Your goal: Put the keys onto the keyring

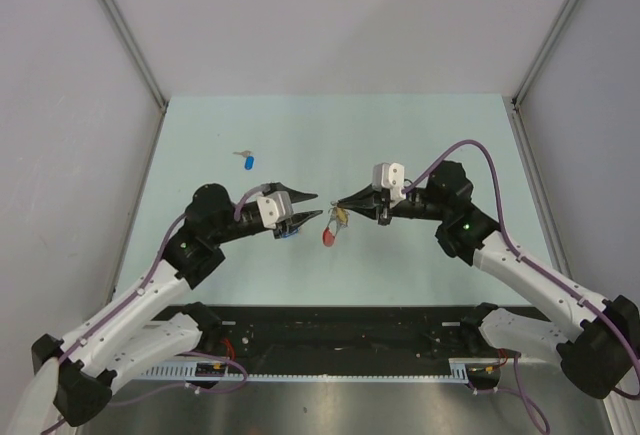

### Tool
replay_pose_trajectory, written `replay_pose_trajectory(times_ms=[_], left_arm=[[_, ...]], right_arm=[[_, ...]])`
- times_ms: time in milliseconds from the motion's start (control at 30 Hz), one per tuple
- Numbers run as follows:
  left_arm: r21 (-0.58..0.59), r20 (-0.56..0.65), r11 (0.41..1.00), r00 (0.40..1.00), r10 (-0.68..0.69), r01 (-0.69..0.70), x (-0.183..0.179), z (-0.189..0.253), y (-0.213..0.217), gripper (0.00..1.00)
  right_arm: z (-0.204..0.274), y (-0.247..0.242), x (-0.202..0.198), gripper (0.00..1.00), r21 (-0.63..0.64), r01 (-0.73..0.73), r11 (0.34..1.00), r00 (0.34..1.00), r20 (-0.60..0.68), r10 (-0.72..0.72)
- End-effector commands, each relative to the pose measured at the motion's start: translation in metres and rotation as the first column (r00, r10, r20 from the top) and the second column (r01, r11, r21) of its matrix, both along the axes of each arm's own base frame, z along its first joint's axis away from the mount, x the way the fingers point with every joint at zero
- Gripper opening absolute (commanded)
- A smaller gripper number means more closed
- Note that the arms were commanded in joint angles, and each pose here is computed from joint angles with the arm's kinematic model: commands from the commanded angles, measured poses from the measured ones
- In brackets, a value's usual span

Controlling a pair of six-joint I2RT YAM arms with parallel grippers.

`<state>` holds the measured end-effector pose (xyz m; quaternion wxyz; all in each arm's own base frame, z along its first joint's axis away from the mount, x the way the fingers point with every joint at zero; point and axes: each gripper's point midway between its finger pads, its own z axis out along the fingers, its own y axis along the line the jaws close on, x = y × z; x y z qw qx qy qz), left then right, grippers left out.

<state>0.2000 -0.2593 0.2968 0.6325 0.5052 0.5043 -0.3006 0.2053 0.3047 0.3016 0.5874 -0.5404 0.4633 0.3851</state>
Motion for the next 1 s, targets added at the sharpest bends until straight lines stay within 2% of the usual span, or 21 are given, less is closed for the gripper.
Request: replay_pose_trajectory(times_ms=[0,167,367,667,967], left_arm=[[-0.056,-0.018,0.994,0.995,-0.096,0.095,-0.012,0.012,-0.011,0.41],[-0.049,-0.042,0.991,0.991,-0.123,0.121,-0.013,0.008,-0.015,0.4],[-0.056,-0.049,0.989,0.989,-0.136,0.133,-0.014,0.009,-0.017,0.34],[-0.098,-0.036,0.994,0.998,-0.059,0.055,-0.004,0.017,-0.01,0.31],[-0.075,-0.071,0.994,0.993,-0.089,0.084,-0.005,0.009,-0.016,0.27]], right_arm=[[0.026,-0.001,-0.013,0.0,0.084,-0.07,0.994,0.996,0.056,0.065],[0.026,0.0,-0.015,0.0,0.093,-0.089,0.992,0.995,0.048,0.085],[0.024,0.001,-0.015,0.0,0.092,-0.102,0.99,0.994,0.043,0.099],[0.019,0.005,-0.012,0.0,0.088,-0.109,0.99,0.994,0.028,0.107],[0.02,0.006,-0.014,0.0,0.091,-0.116,0.989,0.993,0.029,0.114]])
